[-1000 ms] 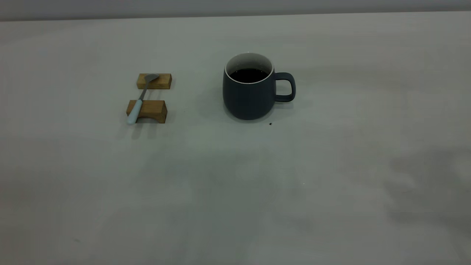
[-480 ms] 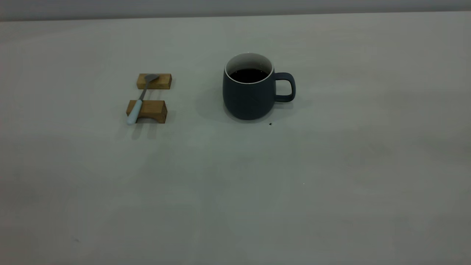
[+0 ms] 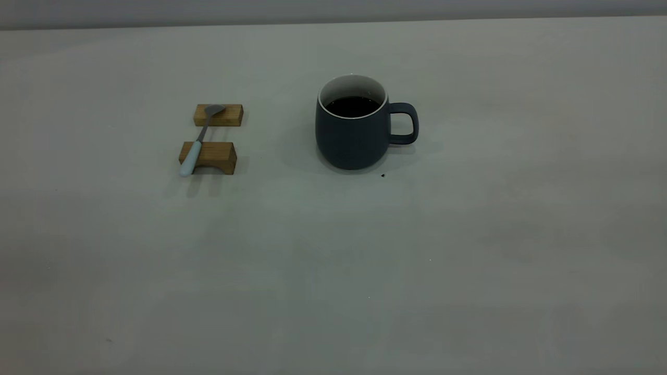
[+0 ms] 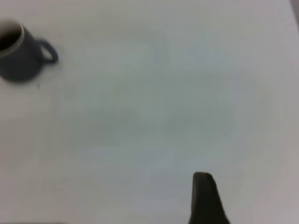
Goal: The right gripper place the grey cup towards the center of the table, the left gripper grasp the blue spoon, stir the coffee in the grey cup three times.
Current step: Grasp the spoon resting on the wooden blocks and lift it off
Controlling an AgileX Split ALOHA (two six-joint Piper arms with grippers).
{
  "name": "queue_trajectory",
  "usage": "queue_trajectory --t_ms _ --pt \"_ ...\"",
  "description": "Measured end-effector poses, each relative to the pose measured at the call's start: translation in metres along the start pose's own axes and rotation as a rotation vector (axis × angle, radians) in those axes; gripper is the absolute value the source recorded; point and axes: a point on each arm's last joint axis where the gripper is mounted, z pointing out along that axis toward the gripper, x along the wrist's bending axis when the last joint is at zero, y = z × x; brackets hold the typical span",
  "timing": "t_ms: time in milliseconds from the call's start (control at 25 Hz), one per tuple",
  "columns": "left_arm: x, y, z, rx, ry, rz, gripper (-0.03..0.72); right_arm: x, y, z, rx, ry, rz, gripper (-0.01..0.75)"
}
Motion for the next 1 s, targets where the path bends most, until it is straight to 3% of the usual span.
queue_trajectory --t_ms 1000 --pt "0.0 0.0 0.0 0.0 0.0 0.0 0.585 0.0011 -0.0043 -0.0045 -0.031 0.009 0.003 0.523"
